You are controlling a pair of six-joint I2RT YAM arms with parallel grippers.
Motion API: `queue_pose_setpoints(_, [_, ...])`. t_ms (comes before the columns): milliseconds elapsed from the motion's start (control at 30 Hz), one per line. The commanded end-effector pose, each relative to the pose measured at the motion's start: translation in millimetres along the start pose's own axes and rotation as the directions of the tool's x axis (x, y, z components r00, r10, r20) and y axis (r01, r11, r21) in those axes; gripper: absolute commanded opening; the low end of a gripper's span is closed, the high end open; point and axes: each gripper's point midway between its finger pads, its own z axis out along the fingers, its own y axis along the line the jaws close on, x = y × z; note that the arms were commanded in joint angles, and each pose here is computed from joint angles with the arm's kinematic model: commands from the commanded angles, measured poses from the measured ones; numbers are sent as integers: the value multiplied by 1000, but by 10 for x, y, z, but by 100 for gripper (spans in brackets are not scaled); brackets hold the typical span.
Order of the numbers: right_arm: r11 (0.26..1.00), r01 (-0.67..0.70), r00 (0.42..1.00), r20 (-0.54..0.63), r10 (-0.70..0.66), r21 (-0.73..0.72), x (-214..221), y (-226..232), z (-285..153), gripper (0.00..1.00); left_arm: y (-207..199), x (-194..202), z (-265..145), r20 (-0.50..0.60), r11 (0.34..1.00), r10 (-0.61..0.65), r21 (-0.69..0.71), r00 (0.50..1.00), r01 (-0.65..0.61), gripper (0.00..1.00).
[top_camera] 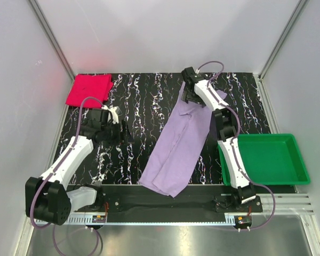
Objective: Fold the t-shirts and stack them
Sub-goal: Fold the tshirt
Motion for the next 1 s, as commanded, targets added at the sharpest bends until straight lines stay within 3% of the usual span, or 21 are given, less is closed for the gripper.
queue_pose_setpoints(0, [993,86,996,0,-87,-74,79,267,159,100,-135,-226,-19,56,998,51,44,997,-54,70])
queue_pose_setpoints(233, [907,251,968,68,-243,-337,402,1225,93,99,-103,-212,22,61,999,34,36,998,-36,70])
queue_pose_setpoints(333, [862,256,966,152,-210,-437,303,1572,-29,98,-88,-176,60,47,999,13,35,999,-14,70])
queue_pose_setpoints(567, [750,211,926,374,52,-627,-537,2084,-698,96,-97,-67,137,22,997,-57,60,998,55,72])
queue_pose_setpoints(667, [729,158,920,367,136,-666,-883,1916,-1064,95,-128,1,195,1,991,-105,87,994,104,74])
queue_pose_setpoints(767, [762,164,927,362,98,-627,-1005,1554,-1407,98,-158,118,249,-30,986,-139,89,990,141,74])
queue_pose_setpoints(933, [815,204,968,238,-84,-542,-592,793,-2027,100,-260,418,265,-97,986,-162,31,982,166,70])
queue_pose_setpoints(967, [827,198,980,138,-147,-526,-257,675,-1895,100,-267,488,268,-113,984,-174,24,978,178,69])
